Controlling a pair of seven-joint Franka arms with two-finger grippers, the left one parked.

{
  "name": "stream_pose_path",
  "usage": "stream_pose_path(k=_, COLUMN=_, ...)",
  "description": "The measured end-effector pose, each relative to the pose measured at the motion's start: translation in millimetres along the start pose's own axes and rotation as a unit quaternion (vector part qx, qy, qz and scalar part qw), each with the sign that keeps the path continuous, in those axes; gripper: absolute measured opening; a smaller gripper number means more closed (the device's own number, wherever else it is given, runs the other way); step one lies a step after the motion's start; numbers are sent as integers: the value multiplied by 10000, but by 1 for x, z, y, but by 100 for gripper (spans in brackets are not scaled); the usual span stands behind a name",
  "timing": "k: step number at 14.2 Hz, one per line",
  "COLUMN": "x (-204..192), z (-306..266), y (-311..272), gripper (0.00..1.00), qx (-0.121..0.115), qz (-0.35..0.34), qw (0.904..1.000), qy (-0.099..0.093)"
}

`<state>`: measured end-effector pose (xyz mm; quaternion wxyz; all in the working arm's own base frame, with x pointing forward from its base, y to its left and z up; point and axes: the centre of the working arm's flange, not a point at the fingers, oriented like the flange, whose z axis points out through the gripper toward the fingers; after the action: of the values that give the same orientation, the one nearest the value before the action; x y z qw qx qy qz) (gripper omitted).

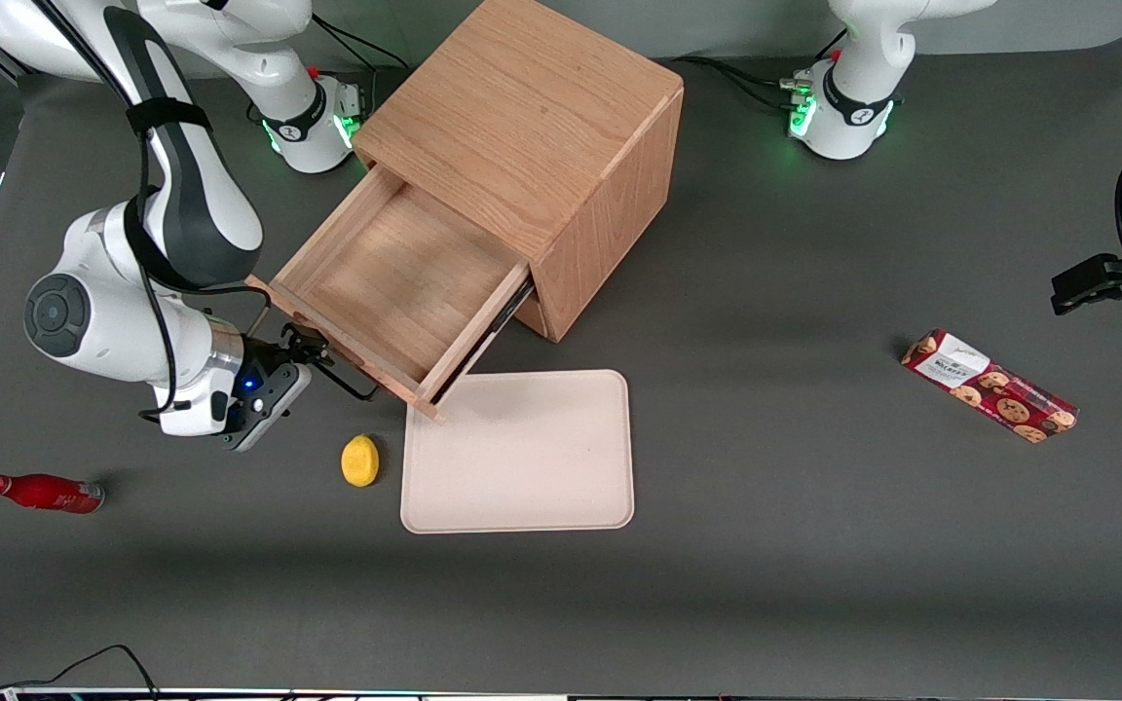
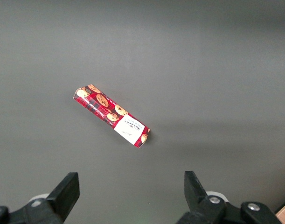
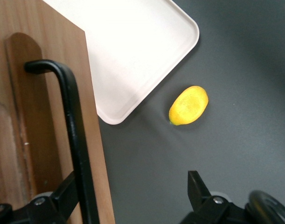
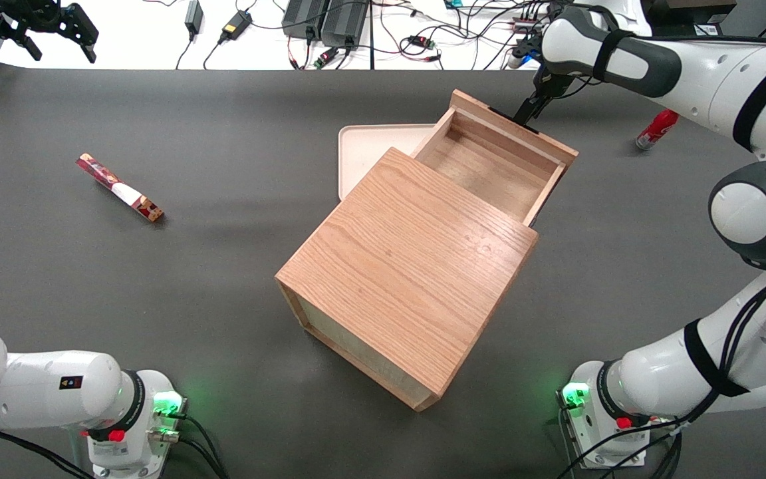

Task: Open upper drawer
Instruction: 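Pull the handle outward from the cabinet with the right gripper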

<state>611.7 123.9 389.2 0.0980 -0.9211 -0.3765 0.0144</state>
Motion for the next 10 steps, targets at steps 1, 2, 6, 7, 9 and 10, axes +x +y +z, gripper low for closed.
stream_pose_path(k=1, x=0, z=0, y=2, gripper=100, qx=-4, qz=1, qw=10000, qy=-2)
stream_pose_path(k=2, x=-1, z=1, y=4, gripper=100, qx=-5, qz=-14, qw=10000, qy=-6)
stream_pose_path(k=6, x=-2, z=-1, y=9, gripper=100, qx=-23, qz=-66, qw=10000, qy=10)
stream_pose_path(k=7, x=-3, z=-1, y=11, gripper=100, qx=-30, qz=-46, qw=10000, qy=11)
stream_pose_path(k=9, x=-5, z=-3, y=16, gripper=100, qx=-48, qz=-18, qw=10000, qy=23)
stream_pose_path(k=10, x=-5, z=-4, y=18, gripper=100, qx=-54, qz=-14, qw=10000, qy=30)
